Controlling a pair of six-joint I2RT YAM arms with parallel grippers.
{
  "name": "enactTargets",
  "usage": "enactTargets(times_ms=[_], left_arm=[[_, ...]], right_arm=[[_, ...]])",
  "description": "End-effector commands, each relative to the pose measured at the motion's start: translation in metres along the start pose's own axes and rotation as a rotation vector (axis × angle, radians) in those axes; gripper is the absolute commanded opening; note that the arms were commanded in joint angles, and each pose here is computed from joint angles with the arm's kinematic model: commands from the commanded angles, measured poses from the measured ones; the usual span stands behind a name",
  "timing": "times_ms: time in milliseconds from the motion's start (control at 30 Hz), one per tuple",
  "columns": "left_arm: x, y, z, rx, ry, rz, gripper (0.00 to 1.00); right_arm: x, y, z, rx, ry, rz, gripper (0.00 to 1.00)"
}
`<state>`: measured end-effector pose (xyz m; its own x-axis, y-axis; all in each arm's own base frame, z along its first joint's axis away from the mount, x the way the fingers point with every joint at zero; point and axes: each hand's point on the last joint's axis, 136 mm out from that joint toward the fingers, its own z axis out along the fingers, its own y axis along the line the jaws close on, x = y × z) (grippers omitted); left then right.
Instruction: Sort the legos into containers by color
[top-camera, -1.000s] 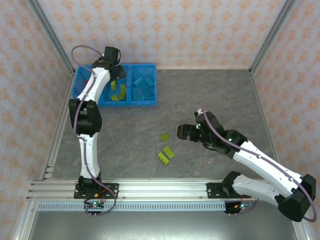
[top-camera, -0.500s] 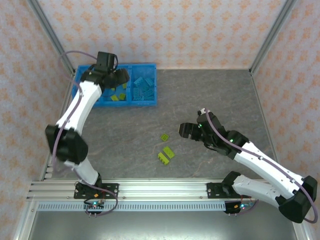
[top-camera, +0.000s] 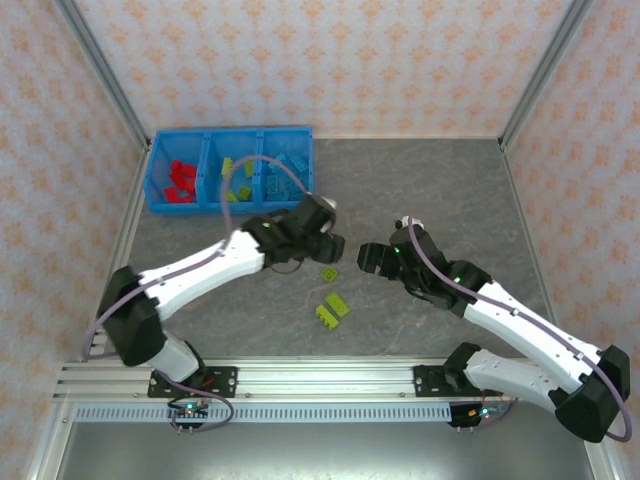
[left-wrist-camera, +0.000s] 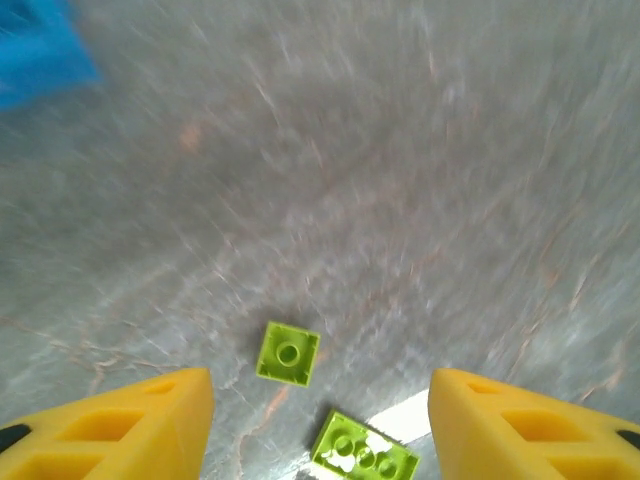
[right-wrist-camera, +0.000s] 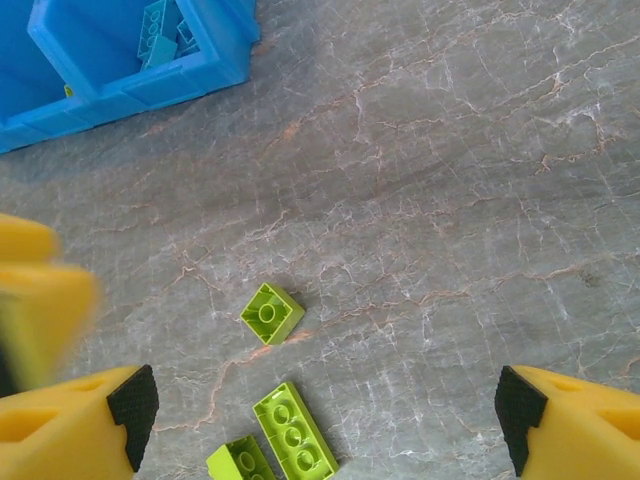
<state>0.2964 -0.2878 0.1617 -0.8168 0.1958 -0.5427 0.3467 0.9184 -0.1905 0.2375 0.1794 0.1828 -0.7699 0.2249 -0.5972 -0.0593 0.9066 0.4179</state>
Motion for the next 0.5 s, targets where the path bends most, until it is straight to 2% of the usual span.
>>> enactTargets(times_ms=[0,300,467], left_arm=[[0.03,0.005,0.033,-0.05,0.107,0.098,0.6],[0.054,0.026,0.093,-0.191,0.25,0.166,0.61],[0.066,0.024,0.113,-0.143,0.299,0.141,0.55]], right_arm=[[0.0,-0.004,0.004,0.016,-0.013,0.016,0.9],[0.004,-0.009,0.002,0.035,0.002,0.012,0.9],[0.005,-0.01,0.003,0.039,0.005,0.014,0.9]])
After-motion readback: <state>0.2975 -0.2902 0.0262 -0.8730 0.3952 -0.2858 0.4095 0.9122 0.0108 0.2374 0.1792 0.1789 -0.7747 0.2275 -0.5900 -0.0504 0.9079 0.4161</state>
